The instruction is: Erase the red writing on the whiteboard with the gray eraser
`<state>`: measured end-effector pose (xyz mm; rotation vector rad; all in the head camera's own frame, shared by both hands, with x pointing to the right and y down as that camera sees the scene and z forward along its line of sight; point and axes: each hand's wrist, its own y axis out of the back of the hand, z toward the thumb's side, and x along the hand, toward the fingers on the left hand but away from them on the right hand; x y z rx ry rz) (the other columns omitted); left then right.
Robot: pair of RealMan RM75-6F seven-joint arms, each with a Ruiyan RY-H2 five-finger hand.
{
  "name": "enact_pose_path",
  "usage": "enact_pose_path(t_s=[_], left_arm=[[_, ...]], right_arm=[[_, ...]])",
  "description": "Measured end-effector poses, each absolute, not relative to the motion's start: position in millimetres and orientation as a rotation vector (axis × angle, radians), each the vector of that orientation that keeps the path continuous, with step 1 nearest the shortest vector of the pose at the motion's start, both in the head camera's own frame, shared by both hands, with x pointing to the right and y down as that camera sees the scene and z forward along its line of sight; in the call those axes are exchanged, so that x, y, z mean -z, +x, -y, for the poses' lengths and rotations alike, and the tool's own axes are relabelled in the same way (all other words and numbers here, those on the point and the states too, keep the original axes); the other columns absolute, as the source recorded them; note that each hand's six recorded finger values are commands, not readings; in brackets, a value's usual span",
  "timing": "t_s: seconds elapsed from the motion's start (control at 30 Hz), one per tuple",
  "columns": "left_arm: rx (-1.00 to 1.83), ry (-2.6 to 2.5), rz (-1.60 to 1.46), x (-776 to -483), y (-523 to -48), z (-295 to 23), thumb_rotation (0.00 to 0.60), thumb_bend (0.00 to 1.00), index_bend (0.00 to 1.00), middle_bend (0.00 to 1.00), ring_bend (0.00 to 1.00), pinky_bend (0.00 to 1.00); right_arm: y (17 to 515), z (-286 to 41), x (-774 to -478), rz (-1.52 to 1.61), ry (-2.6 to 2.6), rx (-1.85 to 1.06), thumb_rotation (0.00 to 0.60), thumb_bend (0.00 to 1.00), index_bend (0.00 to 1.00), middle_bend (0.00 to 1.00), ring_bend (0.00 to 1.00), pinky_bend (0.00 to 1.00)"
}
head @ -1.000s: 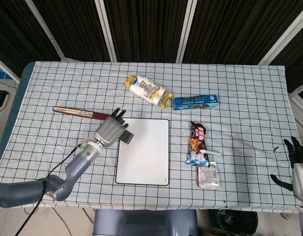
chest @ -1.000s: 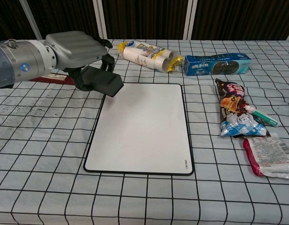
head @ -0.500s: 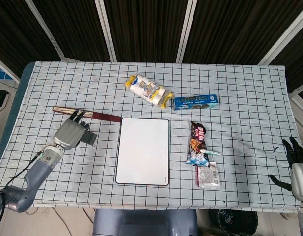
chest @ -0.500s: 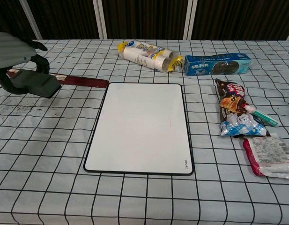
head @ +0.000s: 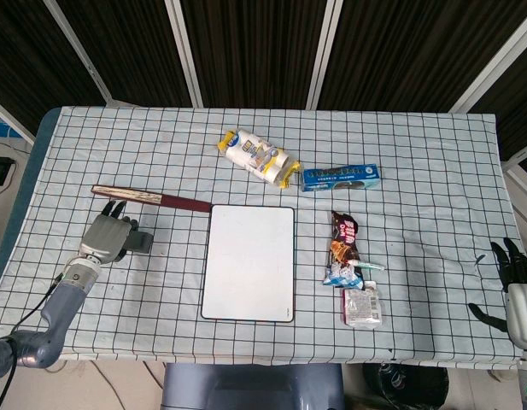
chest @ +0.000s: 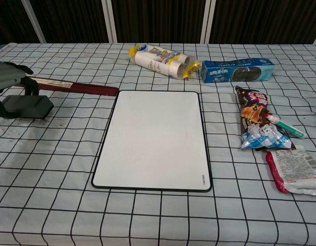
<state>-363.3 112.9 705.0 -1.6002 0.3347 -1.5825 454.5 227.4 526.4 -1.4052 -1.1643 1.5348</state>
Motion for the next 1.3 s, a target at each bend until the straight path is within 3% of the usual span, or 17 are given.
enact_pose_path(t_s=[0.1, 0.27, 0.6, 0.87, 1.13, 1.3], left_arm=[[1.588, -1.586, -0.333, -704.7, -362.3, -112.3, 0.600, 0.11, 0.05, 0.17, 0.00, 0.06], [1.580, -1.554, -0.300, -698.1, -359.7, -113.1, 0.600, 0.08, 0.00, 0.07, 0.00, 0.06], [1.534, -1.546, -0.324, -658.0, -352.4, -118.2, 0.600, 0.08, 0.00, 0.06, 0.00, 0.06], [1.440, -1.511, -0.464, -589.7, -361.3, -129.0, 0.600, 0.08, 0.00, 0.03, 0.00, 0.06], [1.370, -1.471, -0.608, -539.3, -393.5, -162.1, 0.600, 0.08, 0.00, 0.00, 0.00, 0.06], [1.399, -1.482, -0.670, -530.1, -419.2, -181.2, 0.600, 0.08, 0.00, 0.00, 0.00, 0.05]], right_arm=[[454.3, -227.3, -526.3, 1.164, -1.406, -1.533, 0.600, 0.09, 0.00, 0.03, 0.14, 0.19], [454.3, -227.5, -526.6, 1.163, -1.407, -1.535, 0.600, 0.09, 0.00, 0.03, 0.14, 0.19], [453.9, -227.3, -526.4, 1.163, -1.406, -1.533, 0.600, 0.09, 0.00, 0.03, 0.14, 0.19], [453.5, -227.0, -525.8, 1.162, -1.404, -1.529, 0.600, 0.09, 0.00, 0.03, 0.14, 0.19], [452.8, -227.1, -525.0, 1.164, -1.405, -1.523, 0.600, 0.09, 0.00, 0.03, 0.14, 0.19], [452.7, -227.1, -524.2, 1.167, -1.405, -1.519, 0.600, 0.09, 0.00, 0.03, 0.14, 0.19]])
